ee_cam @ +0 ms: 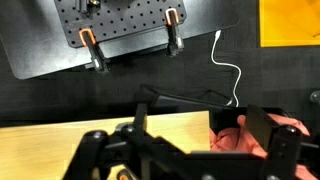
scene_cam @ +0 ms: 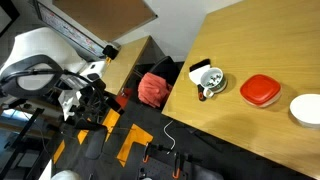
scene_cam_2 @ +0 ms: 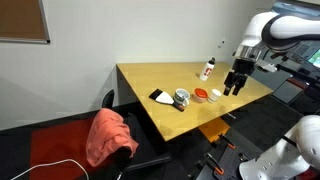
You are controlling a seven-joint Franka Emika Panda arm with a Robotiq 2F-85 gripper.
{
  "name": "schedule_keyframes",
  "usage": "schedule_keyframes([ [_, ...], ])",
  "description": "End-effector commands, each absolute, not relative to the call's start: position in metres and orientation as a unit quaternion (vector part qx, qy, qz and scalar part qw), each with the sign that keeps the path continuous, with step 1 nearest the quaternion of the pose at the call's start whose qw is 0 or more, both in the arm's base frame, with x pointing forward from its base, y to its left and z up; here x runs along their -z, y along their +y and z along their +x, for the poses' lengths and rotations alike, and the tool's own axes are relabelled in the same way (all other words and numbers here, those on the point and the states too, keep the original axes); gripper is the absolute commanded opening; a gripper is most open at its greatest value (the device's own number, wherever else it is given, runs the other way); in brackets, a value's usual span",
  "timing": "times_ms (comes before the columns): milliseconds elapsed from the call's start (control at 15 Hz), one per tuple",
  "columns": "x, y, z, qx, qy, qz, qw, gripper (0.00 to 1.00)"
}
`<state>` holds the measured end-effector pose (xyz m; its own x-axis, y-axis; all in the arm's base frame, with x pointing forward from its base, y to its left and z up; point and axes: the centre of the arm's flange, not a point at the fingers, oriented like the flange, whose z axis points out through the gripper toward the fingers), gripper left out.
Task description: Open the Tupperware, pour the sweets into it, then close the kid
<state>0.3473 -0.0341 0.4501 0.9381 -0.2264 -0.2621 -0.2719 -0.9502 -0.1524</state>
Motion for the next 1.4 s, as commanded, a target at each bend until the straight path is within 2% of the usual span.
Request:
schedule_keyframes([
  [0,-0.45,-0.034,0.347,-0.122,0.127,-0.98,0.094,1.0],
  [267,-0.45,-0.037,0.35,-0.114,0.132,-0.98,0.091,1.0],
  [533,-0.448,-0.068,0.373,-0.052,0.167,-0.982,0.068,1.0],
  [1000,-0.423,-0.161,0.417,0.055,0.229,-0.972,0.0,1.0],
  [1333,-0.396,-0.244,0.422,0.079,0.284,-0.955,-0.038,1.0],
])
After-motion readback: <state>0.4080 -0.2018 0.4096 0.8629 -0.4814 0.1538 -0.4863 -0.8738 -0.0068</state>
